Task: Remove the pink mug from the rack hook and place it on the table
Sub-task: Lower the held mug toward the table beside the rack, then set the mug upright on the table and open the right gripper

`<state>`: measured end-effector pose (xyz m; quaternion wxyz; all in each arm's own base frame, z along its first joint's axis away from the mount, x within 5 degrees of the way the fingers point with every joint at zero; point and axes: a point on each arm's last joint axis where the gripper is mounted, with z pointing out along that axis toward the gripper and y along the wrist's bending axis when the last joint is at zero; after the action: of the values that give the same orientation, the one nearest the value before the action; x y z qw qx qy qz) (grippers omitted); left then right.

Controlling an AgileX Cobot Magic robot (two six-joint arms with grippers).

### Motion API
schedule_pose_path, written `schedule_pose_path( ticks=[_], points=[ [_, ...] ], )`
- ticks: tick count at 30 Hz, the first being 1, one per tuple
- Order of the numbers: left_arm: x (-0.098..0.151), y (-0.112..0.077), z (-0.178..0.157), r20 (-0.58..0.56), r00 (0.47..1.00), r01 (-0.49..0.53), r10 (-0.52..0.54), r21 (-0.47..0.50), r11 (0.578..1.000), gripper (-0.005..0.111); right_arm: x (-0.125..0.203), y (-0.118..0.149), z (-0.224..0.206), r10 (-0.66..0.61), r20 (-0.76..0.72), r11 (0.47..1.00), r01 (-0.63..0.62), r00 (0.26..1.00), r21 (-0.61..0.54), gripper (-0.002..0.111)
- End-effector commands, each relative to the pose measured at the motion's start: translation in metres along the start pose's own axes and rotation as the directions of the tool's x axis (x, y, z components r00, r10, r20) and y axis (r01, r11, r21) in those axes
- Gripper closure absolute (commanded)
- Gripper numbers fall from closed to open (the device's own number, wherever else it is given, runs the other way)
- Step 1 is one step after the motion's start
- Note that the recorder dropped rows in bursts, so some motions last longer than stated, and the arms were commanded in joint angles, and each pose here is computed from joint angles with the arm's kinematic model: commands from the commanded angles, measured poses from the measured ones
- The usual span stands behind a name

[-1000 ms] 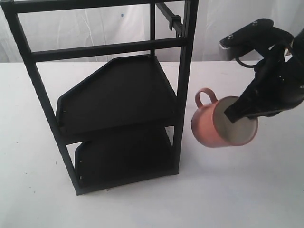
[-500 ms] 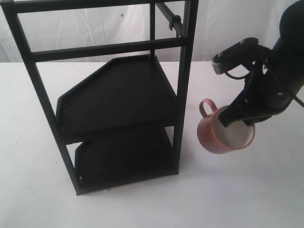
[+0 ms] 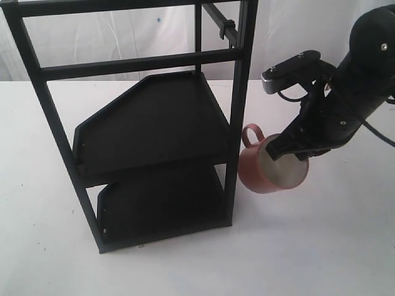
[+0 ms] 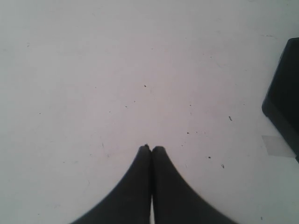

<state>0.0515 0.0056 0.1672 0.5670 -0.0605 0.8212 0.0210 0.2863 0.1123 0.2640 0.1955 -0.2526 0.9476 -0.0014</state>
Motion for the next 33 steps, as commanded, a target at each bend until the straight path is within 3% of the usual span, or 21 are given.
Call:
schedule_pose_path(
  ticks=[1,10,16,25,28,30,33],
  points=[
    [0.001,0.0,0.0,0.001,1.0,-0.001,0.001,0.006,1.0,0.107,0.002,0.0,0.005,-0.009,-0.06,1.0,0.008,0.998,-0.008,0.108],
    [0.001,0.0,0.0,0.001,1.0,-0.001,0.001,0.006,1.0,0.107,0.001,0.002,0.021,-0.003,-0.126,1.0,-0.001,0.992,-0.028,0.108],
    [0.001,0.0,0.0,0.001,1.0,-0.001,0.001,0.006,1.0,0.107,-0.006,0.002,0.025,0.016,-0.051,0.999,-0.017,0.999,-0.031,0.108],
    [0.001,0.0,0.0,0.001,1.0,-0.001,0.001,0.006,1.0,0.107,-0.006,0.003,0.033,0.02,-0.07,0.999,-0.023,0.997,-0.04,0.108],
    [0.001,0.0,0.0,0.001,1.0,-0.001,0.001,0.006,1.0,0.107,-0.002,-0.007,0.033,-0.085,-0.12,0.994,0.093,0.989,0.065,0.108],
    [0.001,0.0,0.0,0.001,1.0,-0.001,0.001,0.006,1.0,0.107,-0.004,-0.009,0.033,0.009,-0.09,0.997,-0.002,0.996,0.082,0.108],
    [0.001,0.0,0.0,0.001,1.0,-0.001,0.001,0.006,1.0,0.107,-0.007,-0.002,0.034,0.074,-0.065,0.997,-0.073,0.995,0.016,0.108]
  ],
)
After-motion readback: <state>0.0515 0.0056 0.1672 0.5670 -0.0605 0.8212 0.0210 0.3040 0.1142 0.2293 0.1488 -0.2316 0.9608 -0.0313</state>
